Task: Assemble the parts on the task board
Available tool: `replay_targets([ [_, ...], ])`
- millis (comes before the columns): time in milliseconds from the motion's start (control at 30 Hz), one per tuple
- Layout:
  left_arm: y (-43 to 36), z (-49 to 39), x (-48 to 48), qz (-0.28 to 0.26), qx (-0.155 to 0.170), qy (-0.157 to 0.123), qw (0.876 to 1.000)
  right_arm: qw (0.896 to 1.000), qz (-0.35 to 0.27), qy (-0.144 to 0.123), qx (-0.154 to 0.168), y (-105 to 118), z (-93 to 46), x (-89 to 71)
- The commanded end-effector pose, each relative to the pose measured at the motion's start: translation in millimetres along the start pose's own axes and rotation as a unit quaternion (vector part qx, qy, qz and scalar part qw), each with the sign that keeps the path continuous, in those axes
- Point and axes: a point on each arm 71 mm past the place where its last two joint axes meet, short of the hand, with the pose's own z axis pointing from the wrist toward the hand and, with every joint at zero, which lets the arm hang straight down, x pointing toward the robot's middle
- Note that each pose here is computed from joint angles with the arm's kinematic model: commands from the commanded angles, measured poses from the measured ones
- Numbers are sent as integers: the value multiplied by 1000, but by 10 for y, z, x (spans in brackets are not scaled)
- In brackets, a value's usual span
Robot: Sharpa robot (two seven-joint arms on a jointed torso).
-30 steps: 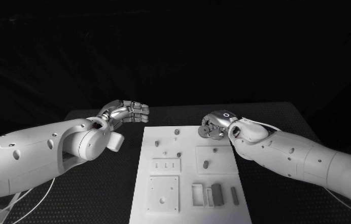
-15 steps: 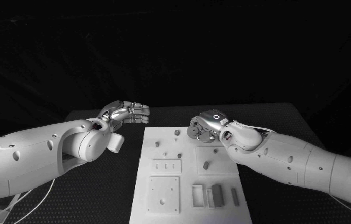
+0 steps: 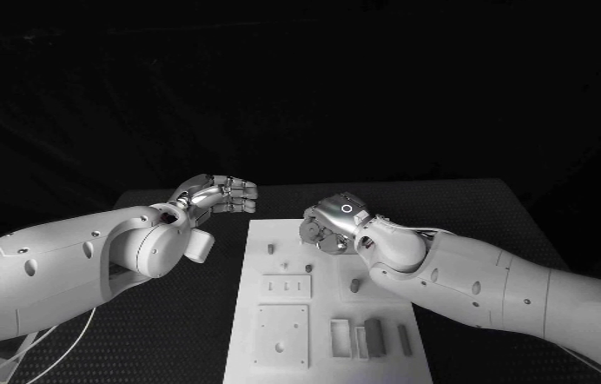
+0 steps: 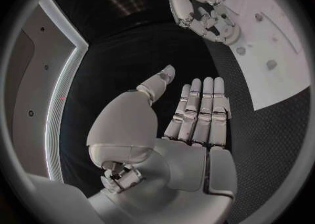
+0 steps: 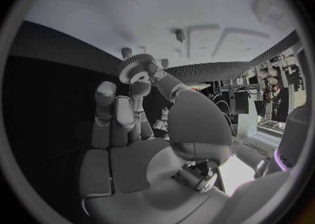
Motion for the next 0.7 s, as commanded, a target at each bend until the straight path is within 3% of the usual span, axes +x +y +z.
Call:
replay_targets([
  [33,-18,9,30,-4,6,8,1000,1000,-11,2,3,16,40,37],
  [700,-20,17,37,-4,6,8,1000,1000,-19,23,-7,171,139,210],
])
